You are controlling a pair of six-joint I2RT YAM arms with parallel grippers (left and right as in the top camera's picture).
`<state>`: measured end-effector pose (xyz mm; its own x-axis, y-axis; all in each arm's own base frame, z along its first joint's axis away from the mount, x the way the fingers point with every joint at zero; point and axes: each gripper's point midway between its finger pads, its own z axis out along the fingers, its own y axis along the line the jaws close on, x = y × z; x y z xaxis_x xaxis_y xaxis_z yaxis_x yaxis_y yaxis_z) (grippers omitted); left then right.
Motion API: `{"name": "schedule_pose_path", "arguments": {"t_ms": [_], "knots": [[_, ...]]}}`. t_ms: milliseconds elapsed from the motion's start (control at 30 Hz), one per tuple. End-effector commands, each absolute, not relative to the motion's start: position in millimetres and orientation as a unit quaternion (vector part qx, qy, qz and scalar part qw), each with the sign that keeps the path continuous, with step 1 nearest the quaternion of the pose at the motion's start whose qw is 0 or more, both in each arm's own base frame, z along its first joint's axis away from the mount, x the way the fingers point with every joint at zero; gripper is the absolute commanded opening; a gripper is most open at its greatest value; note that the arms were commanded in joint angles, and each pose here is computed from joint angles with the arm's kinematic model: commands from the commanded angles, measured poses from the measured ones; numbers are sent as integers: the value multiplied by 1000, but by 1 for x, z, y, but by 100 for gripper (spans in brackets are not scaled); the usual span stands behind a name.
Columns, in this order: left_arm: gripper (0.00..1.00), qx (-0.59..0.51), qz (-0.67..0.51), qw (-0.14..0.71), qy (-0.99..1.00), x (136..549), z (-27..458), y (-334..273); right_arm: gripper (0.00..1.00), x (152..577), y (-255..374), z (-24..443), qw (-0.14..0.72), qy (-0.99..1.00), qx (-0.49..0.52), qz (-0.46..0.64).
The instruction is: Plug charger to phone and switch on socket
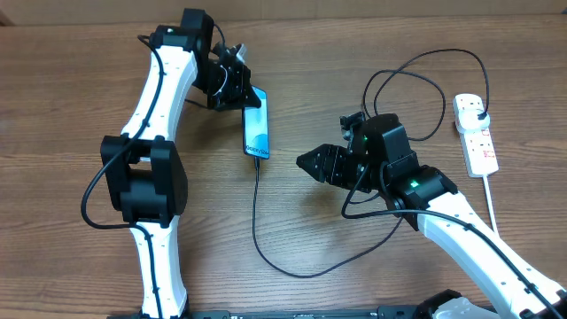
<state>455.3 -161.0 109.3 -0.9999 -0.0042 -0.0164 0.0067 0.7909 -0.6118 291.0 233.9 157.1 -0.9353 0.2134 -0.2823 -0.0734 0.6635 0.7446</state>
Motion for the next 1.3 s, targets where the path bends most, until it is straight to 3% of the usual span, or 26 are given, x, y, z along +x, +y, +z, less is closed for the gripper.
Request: {"name": "schedule_pose_path", "arguments": {"t_ms": [0, 533, 1267], "knots": [[4, -27, -306, 12, 952, 452, 114, -156, 55, 296, 233, 161, 186, 894, 36, 406], [4, -55, -307, -12, 950, 441, 59, -156, 55, 293, 232, 158, 178, 898, 39, 401], [4, -56, -284, -13, 957, 439, 49, -149, 55, 294, 231, 157, 182, 899, 41, 397]]}}
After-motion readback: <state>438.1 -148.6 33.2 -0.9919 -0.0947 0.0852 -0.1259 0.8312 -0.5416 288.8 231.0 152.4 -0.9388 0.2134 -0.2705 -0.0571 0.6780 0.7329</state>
